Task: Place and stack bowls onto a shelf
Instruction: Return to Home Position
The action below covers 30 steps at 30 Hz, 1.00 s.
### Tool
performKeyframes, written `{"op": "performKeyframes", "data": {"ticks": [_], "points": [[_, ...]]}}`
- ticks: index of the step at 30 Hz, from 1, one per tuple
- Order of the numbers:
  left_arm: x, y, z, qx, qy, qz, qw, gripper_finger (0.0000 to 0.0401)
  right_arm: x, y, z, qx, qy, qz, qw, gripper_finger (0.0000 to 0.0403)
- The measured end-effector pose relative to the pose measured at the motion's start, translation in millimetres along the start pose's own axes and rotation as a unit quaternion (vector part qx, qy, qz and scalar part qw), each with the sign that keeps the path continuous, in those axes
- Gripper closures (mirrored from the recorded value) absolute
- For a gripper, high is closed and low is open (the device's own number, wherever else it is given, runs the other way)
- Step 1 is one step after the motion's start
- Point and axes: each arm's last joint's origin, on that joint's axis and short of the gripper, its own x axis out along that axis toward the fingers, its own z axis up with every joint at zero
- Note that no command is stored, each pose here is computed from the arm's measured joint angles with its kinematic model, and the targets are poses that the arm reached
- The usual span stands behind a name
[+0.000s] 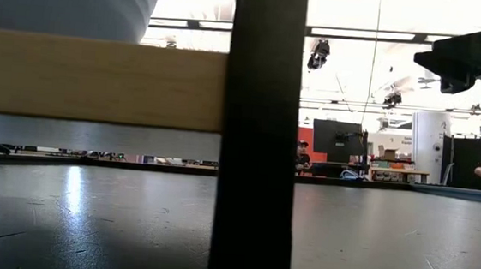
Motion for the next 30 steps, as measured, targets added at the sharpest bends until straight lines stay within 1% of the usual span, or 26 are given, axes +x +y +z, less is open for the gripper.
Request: {"op": "performKeyframes", "data": {"ticks": [2,4,8,13,15,20,23,27,30], "points": [[-1.3,1.8,-9.7,0.012,-0.017,-0.058,0.998,0.0236,0.0,0.0,-0.1,0.000,0.000,0.000,1.000,0.0220],[-3.1,5.7,-19.5,0.020,-0.034,-0.097,0.994,0.0236,0.0,0.0,-0.2,0.000,0.000,0.000,1.000,0.0220],[-2.5,12.4,-27.7,0.022,-0.051,-0.122,0.991,0.0236,0.0,0.0,-0.2,0.000,0.000,0.000,1.000,0.0220],[2.8,16.7,-28.5,0.047,-0.061,-0.145,0.987,0.0236,0.0,0.0,-0.2,0.000,0.000,0.000,1.000,0.0220],[4.9,21.2,-30.8,0.058,-0.062,-0.132,0.988,0.0236,0.0,0.0,-0.2,0.000,0.000,0.000,1.000,0.0220],[11.1,31.6,-28.9,0.060,-0.075,-0.086,0.992,0.0236,0.0,0.0,-0.2,0.000,0.000,0.000,1.000,0.0220],[16.0,39.2,-26.2,0.083,-0.085,-0.049,0.992,0.0236,0.0,0.1,-0.2,0.000,0.000,0.000,1.000,0.0220],[24.0,53.3,-22.5,0.118,-0.097,0.017,0.988,0.0236,0.0,0.1,-0.2,0.000,0.000,0.000,1.000,0.0220],[31.1,68.5,-19.6,0.128,-0.102,0.083,0.983,0.0236,0.0,0.0,-0.2,0.000,0.000,0.000,1.000,0.0220]]}}
